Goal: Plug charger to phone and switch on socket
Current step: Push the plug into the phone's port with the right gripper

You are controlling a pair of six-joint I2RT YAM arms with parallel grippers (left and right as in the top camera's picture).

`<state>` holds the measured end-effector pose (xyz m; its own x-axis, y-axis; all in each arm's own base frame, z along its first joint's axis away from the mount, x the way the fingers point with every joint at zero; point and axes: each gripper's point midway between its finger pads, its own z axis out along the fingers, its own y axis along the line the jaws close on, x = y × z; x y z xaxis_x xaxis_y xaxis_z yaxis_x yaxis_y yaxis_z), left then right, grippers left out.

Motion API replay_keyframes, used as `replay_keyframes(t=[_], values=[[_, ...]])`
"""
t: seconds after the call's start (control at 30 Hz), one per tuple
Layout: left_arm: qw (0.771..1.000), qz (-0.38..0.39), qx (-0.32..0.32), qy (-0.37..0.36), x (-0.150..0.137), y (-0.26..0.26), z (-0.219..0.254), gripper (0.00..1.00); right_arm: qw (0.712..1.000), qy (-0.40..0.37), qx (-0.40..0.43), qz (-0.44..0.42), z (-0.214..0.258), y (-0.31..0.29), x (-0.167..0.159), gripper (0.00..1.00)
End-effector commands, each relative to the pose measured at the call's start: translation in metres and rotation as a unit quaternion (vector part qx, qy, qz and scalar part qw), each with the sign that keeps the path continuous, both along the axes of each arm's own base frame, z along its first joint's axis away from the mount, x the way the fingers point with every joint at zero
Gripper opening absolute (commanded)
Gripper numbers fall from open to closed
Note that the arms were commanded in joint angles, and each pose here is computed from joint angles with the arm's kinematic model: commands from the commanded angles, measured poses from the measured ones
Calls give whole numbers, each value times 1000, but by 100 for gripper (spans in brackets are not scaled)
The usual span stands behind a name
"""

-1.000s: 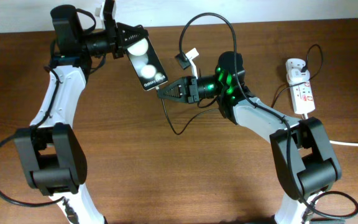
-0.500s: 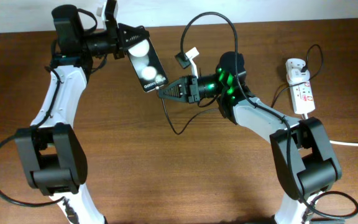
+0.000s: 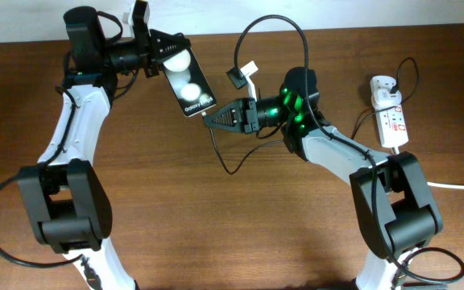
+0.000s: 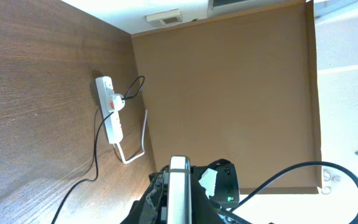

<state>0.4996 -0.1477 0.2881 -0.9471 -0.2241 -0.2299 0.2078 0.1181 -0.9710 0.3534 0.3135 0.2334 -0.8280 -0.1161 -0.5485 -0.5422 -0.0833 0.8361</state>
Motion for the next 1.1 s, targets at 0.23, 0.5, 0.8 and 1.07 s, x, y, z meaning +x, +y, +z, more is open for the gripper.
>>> replay_keyframes(t=[0.23,0.5,0.8,1.07], values=[[999,-16,1,-41,-9,-1,19,0,1000,-9,3,1,4,2,1,4],[999,-31,0,-42,-14,-13,19,0,1000,-9,3,1,4,2,1,4],[998,-33,2,-55,-14,-13,19,0,1000,-10,3,0,4,1,1,4],[999,-39,-4,-36,-17,-13,20,0,1000,-9,3,0,4,1,1,4]])
